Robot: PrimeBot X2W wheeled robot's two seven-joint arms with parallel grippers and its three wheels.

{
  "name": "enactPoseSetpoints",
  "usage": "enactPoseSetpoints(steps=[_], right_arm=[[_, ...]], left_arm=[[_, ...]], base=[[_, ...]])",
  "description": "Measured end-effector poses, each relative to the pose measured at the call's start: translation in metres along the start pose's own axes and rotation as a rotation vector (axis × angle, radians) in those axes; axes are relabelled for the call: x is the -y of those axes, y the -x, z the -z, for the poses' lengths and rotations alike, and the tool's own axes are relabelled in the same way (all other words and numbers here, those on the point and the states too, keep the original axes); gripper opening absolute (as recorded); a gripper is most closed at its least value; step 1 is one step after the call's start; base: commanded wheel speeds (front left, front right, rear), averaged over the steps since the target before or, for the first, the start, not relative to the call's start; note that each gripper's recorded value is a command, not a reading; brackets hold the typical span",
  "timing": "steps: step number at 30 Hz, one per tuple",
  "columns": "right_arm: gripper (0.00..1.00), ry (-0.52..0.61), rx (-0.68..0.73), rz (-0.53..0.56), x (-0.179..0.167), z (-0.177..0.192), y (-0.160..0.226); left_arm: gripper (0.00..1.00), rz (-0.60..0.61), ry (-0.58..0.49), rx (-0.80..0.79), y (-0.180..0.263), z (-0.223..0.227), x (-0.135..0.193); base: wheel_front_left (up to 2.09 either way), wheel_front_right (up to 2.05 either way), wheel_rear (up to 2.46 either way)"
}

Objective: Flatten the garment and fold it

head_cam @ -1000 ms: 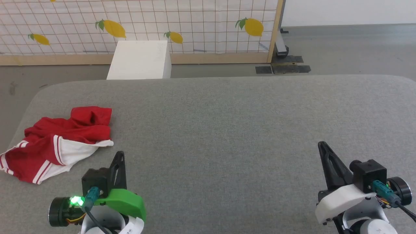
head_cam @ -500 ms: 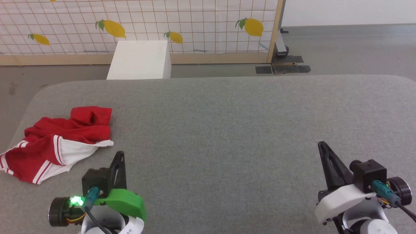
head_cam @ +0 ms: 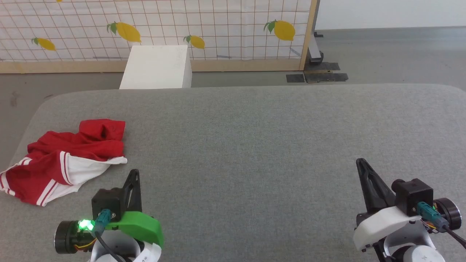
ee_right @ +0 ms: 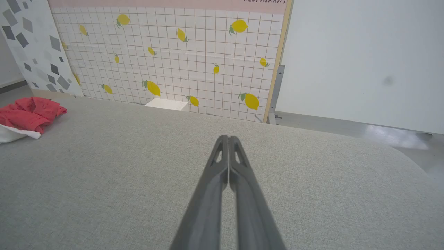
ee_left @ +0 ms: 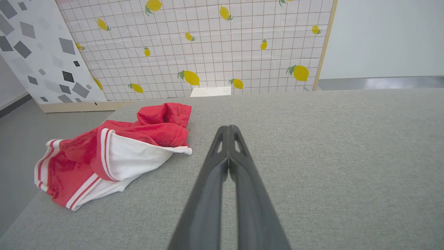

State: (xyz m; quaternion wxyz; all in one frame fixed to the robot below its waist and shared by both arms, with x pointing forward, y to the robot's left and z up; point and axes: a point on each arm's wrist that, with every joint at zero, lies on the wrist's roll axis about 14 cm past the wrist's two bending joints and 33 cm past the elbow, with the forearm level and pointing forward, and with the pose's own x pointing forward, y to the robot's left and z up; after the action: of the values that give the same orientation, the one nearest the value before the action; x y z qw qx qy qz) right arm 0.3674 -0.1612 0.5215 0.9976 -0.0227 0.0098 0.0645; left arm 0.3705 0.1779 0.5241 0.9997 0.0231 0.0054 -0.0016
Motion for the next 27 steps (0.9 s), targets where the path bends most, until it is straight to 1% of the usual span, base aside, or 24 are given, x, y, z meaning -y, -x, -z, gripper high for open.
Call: enactPoseSetpoints(steps=[27], right_arm=[[0.0, 0.0, 0.0, 0.0, 0.0, 0.0, 0.0]], left_arm=[[0.0, 0.0, 0.0, 0.0, 0.0, 0.0, 0.0]], base=[[0.0, 0.0, 0.0]])
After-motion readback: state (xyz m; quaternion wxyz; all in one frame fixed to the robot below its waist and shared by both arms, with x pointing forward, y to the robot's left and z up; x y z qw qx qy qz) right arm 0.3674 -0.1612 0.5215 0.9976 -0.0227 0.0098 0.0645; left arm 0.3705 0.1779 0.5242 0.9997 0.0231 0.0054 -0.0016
